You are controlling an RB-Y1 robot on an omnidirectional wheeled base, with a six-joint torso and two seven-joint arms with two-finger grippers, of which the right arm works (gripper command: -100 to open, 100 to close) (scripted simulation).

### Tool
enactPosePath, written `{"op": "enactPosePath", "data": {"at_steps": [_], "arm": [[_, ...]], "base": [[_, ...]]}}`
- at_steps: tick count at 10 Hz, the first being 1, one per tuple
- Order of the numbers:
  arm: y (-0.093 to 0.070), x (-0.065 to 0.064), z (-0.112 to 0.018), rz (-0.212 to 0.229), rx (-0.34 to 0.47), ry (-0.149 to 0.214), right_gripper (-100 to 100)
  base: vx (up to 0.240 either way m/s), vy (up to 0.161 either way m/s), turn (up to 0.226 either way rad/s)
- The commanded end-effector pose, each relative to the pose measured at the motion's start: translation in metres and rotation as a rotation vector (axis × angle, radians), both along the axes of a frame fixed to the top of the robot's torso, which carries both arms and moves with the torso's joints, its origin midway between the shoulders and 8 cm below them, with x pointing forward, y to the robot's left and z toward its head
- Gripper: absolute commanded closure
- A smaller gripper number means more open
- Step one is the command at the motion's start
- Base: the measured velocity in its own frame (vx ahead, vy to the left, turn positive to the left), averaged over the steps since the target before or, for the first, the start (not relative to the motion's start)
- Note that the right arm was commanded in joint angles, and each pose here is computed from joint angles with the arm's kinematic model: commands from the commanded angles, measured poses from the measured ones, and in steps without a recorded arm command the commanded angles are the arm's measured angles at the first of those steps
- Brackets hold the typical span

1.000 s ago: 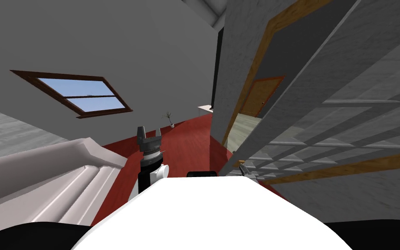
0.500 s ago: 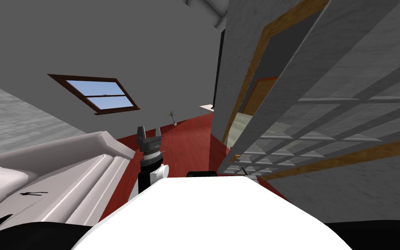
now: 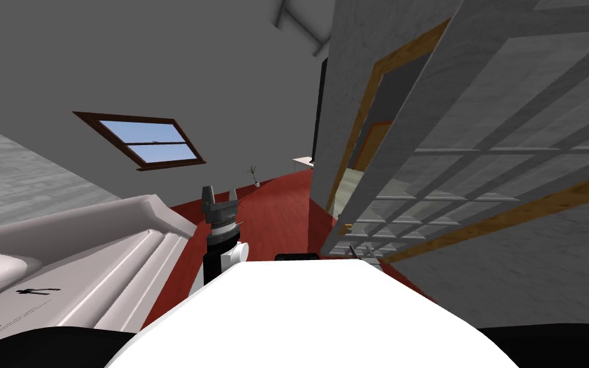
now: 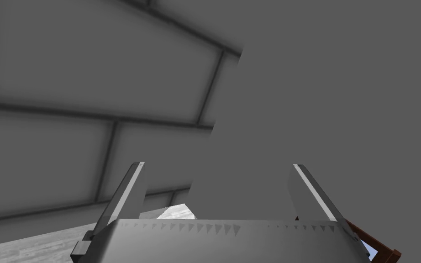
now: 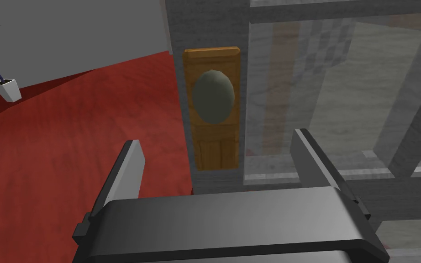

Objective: Pull the door open

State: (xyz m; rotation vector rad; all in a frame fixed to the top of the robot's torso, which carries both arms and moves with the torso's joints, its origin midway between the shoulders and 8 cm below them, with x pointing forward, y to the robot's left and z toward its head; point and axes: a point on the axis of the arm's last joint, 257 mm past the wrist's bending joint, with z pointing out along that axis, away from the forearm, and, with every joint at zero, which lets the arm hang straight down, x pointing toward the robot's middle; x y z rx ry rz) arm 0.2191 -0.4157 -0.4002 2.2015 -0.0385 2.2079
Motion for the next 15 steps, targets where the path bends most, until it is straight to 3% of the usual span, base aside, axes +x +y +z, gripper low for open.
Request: {"op": "enactPosePath", "data": {"at_steps": [1,3,4,5,10,15], "arm": [[-0.002,0.008,0.0,-0.008,-0.001,-0.003,-100],[-0.004,0.016,0.0,-0.019,-0.001,-0.007,-100],[-0.003,0.012,0.0,-0.015,0.0,-0.007,-100],[-0.003,0.012,0.0,-0.015,0.0,-0.007,100],[-0.003,0.012,0.0,-0.015,0.0,-0.007,100],[0.001,0.005,0.0,0.028,-0.002,-0.001,100]], "base": [[0.222,-0.001,0.076],[0.239,-0.005,0.044],[0.118,-0.008,-0.001],[-0.018,0.005,-0.003],[-0.021,-0.001,0.003],[-0.179,-0.041,0.116]]}}
